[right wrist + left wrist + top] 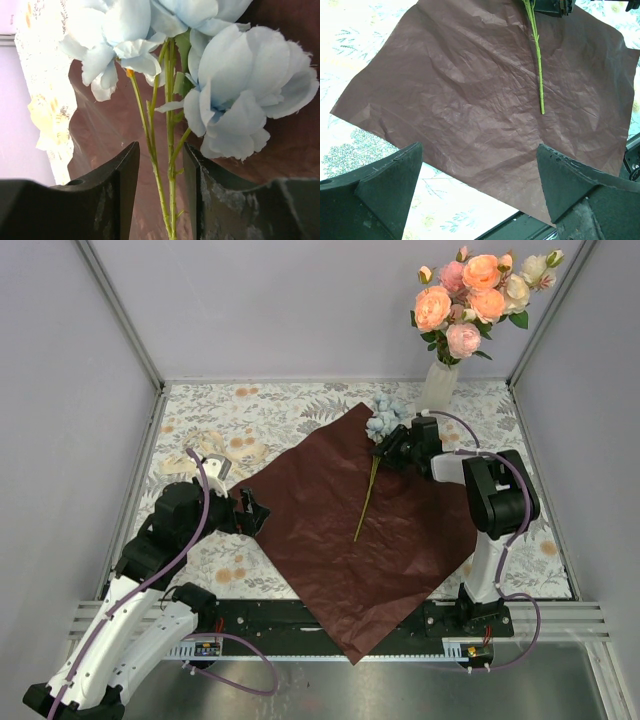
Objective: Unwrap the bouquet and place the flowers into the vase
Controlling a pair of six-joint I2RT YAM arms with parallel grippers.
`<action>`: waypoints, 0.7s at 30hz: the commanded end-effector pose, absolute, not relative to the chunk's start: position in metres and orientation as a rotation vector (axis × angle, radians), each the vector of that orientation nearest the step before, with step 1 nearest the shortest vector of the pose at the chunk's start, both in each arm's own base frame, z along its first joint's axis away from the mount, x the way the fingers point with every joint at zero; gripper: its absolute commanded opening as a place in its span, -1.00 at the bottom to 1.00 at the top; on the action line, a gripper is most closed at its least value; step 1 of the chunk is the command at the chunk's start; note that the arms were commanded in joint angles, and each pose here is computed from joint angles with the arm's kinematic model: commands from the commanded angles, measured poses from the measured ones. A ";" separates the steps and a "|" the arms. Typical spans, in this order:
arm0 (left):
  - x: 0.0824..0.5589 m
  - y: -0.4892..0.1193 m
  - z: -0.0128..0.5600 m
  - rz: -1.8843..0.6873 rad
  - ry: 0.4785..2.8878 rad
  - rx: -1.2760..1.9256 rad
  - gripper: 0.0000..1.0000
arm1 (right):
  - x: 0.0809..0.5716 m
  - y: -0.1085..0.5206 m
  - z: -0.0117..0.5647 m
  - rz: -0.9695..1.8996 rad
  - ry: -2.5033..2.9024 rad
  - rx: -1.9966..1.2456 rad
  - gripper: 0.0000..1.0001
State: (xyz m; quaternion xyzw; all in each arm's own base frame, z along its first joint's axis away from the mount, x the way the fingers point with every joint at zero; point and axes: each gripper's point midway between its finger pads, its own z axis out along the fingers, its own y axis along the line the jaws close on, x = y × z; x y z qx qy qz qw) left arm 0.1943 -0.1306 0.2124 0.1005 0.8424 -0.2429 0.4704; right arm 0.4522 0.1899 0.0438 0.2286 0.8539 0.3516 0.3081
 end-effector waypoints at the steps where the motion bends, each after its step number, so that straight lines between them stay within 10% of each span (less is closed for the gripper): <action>1: 0.200 -0.135 0.225 -0.612 2.008 0.252 0.98 | 0.466 0.191 0.053 0.874 2.229 0.554 -0.05; 8: 0.199 -0.135 0.226 -0.615 2.001 0.253 0.98 | 0.468 0.188 0.035 0.814 2.284 0.579 -0.03; 21: 0.199 -0.135 0.226 -0.615 2.003 0.253 0.98 | 0.471 0.202 0.111 0.927 2.034 0.379 -0.91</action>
